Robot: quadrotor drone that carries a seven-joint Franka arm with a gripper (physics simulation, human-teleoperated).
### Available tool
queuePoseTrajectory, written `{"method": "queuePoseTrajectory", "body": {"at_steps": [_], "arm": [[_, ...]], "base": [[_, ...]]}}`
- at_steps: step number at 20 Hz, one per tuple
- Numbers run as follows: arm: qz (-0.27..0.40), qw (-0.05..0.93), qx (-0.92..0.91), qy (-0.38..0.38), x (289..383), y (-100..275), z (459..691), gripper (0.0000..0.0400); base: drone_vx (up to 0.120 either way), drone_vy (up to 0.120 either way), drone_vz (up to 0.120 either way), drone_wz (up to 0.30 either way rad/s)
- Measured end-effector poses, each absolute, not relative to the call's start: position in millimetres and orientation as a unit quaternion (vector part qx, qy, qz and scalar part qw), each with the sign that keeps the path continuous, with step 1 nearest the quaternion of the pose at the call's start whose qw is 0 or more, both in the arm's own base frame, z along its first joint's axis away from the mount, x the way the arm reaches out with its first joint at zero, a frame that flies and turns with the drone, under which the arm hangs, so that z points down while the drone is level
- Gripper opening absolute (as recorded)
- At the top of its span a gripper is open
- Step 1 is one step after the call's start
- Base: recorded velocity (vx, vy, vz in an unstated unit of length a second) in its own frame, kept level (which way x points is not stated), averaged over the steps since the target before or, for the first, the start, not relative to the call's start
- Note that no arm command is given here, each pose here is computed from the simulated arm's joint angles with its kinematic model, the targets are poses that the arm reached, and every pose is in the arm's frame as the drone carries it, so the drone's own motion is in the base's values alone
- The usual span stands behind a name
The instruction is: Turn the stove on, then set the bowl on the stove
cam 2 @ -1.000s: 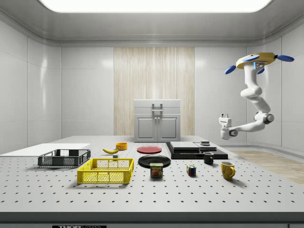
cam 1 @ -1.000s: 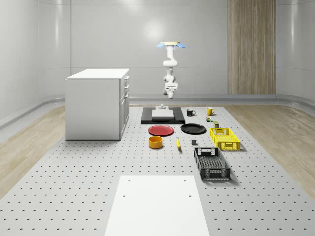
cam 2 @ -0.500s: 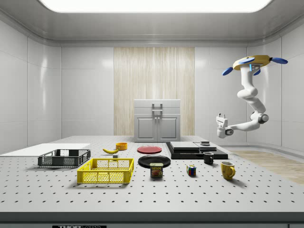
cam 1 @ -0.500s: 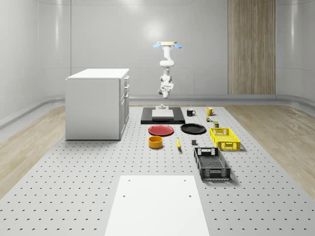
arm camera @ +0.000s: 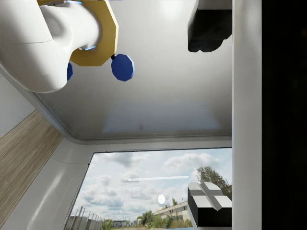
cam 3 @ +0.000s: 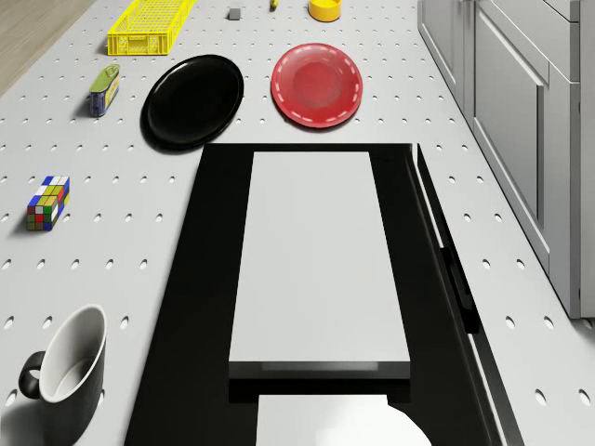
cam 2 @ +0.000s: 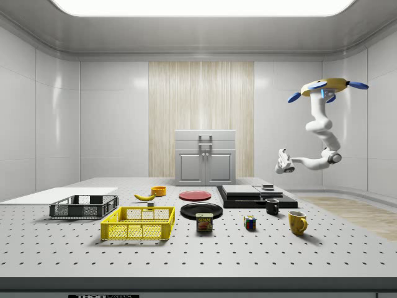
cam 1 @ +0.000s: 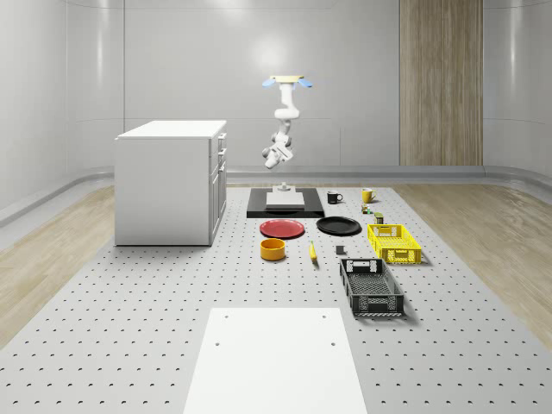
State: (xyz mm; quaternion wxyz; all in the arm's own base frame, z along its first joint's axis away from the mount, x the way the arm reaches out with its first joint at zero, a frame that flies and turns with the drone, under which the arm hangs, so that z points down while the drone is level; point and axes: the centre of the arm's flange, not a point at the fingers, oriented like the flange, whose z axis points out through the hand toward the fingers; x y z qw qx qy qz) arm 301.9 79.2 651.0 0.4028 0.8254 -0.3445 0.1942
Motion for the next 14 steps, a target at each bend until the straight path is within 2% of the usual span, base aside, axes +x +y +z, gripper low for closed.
{"method": "queuePoseTrajectory", "body": {"at_steps": [1,4,8,11,14], "arm": [[0.218,0.461,0.794,-0.332,302.3,86.8,638.9,0.04],[0.288,0.644,0.653,-0.275,303.8,98.7,591.5,0.04],[0.354,0.823,0.408,-0.176,305.9,78.1,531.2,0.04],[0.374,0.885,0.255,-0.112,306.7,52.2,507.4,0.04],[0.381,0.91,0.152,-0.069,306.9,31.9,497.3,0.04]], "base": [[0.0,0.0,-0.12,0.0],[0.12,0.0,-0.12,0.0],[0.12,0.0,-0.12,0.0],[0.12,0.0,-0.12,0.0],[0.12,0.0,-0.12,0.0]]}}
